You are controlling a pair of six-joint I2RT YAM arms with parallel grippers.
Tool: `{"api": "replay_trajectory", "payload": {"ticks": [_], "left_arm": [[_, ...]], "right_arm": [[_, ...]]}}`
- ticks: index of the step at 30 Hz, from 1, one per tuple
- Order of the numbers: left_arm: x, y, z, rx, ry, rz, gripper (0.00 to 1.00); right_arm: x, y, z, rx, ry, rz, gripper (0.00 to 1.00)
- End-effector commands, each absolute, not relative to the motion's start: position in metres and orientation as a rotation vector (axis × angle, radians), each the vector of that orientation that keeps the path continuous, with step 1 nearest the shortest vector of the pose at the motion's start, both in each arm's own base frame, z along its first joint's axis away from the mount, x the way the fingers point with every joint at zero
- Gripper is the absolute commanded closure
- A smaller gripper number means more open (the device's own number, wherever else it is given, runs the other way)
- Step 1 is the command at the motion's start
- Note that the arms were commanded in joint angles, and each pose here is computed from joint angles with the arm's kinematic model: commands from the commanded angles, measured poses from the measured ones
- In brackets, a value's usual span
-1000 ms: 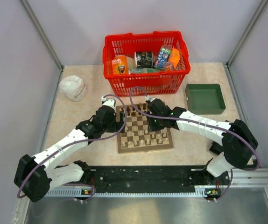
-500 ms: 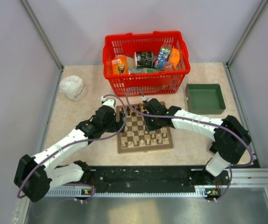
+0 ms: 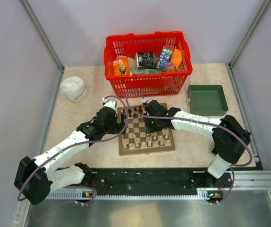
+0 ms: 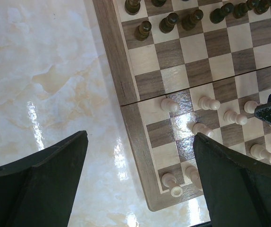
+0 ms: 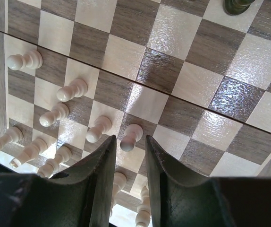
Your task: Set up the chess pieces on the board
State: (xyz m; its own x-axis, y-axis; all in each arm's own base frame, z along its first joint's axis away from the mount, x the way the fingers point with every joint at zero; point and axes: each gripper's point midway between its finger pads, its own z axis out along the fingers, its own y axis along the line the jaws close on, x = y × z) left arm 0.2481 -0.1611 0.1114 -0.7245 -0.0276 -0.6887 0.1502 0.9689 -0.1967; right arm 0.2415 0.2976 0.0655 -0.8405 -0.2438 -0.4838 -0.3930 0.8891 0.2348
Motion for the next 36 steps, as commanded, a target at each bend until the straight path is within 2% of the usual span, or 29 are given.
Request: {"api": "replay_trajectory", "payload": {"ticks": [1, 8, 10, 22, 36], "left_arm": [[0.254, -0.162, 0.121, 0.078, 2.321, -0.324, 0.01], [0.252, -0.161, 0.118, 0.079, 2.327, -0.318, 0.01], [0.253, -0.161, 0.119, 0.078, 2.325, -0.317, 0.01], [0.253, -0.163, 0.118, 0.075, 2.327, -0.329, 0.01], [0.251, -0.162, 0.117, 0.073, 2.329, -0.334, 0.01]], "right_arm": [[0.249, 0.314, 0.080, -0.494, 2.550, 0.500, 0.69], [0.249, 0.314, 0.078, -0.500, 2.559, 0.497, 0.74], [0.248, 0.314, 0.080, -0.501, 2.556, 0.505, 0.79], [0.225, 0.313, 0.091, -0.537, 2.566, 0.555, 0.79], [0.208, 0.302, 0.078, -0.546, 2.615, 0.539, 0.79]]}}
